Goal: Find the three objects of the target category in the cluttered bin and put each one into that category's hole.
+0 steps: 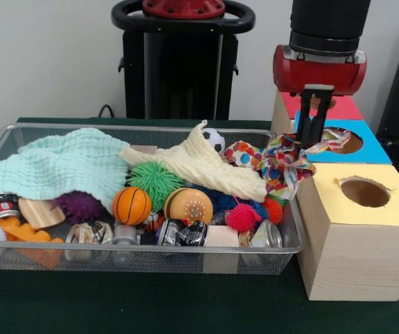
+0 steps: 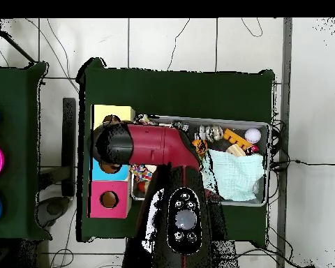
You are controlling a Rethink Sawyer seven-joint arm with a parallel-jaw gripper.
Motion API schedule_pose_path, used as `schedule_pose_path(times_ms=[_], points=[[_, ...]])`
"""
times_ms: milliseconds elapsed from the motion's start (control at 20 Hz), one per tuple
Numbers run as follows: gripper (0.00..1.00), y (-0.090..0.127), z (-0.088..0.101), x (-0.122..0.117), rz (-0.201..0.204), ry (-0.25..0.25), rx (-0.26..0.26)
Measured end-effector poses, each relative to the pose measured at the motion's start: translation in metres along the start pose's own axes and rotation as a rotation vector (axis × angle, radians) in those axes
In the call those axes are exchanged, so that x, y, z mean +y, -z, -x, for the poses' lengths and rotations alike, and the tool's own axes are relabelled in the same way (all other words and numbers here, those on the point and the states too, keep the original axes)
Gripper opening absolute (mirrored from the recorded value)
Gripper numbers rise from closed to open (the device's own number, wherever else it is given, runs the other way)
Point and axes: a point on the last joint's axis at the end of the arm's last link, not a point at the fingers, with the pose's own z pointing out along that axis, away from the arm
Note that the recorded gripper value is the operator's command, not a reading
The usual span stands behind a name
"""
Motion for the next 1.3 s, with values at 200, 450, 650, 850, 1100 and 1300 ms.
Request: schedule_pose_path(times_ms=[200,450,650,850,1100,1300], points=[[0.0,0.001,-0.002,0.004,-0.003,-0.002,0.001],[0.0,0.002,-0.004,0.009,-0.008,-0.001,0.002],[0.0,0.003,-0.007,0.017,-0.011,0.004,0.003],[0.0,0.002,-0.011,0.027,-0.014,0.008,0.007],[0.0,-0.001,-0.016,0.038,-0.021,0.011,0.015],[0.0,-0.005,-0.021,0.051,-0.024,0.013,0.021]])
